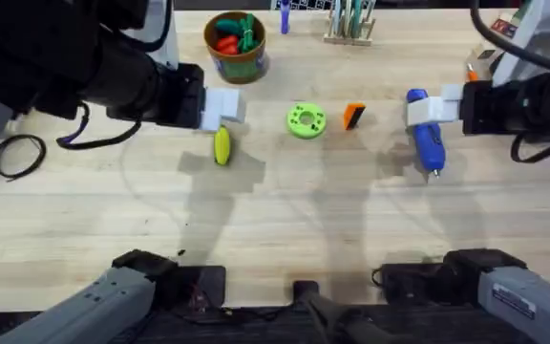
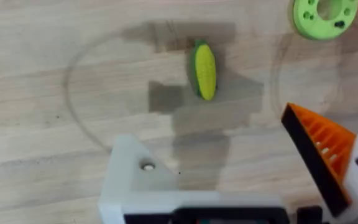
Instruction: Pick up the gripper from the table and insert it into the empty holder that is missing its gripper. Then pick up a screw, insert it into the mounting hole, and use the screwdriver to tighten it. Finally, clean up the table by picking up the vegetable and placing it into the bucket.
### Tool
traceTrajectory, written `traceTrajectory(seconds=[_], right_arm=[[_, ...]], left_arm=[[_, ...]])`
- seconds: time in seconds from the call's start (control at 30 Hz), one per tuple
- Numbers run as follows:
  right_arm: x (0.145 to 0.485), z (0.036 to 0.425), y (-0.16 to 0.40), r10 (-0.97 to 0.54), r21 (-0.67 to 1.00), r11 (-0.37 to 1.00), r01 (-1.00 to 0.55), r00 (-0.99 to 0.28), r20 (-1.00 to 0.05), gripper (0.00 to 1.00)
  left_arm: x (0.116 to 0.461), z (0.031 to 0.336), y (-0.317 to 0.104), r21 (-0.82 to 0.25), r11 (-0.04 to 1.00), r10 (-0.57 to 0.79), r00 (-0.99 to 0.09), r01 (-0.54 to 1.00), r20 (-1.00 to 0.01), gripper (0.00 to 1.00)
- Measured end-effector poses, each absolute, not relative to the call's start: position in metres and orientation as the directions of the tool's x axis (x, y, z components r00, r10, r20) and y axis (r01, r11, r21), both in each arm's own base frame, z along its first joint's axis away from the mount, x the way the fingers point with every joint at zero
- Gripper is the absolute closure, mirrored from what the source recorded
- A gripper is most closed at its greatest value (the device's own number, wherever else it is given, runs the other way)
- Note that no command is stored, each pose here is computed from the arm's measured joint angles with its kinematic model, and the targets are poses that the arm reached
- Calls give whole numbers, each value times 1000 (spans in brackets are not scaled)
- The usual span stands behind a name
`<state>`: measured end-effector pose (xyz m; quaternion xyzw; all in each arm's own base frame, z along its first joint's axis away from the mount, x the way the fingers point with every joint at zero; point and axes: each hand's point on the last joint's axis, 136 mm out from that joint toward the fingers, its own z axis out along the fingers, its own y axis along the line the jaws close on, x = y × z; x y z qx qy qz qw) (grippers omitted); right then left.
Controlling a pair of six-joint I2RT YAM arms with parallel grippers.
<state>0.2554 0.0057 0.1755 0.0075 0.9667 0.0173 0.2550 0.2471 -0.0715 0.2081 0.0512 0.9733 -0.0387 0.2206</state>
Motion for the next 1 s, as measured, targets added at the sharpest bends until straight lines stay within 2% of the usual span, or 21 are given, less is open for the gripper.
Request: traceTrajectory(seconds=[0.67, 1.0], right_arm=[[255, 175, 6, 23, 37, 999, 6, -870, -492, 9], [255, 175, 6, 23, 37, 999, 6, -871, -491, 10]], left_arm=[[293, 236, -64, 17, 997, 71, -780, 78, -621, 16], [304, 256, -49, 0, 1000, 19, -720, 27, -694, 14]])
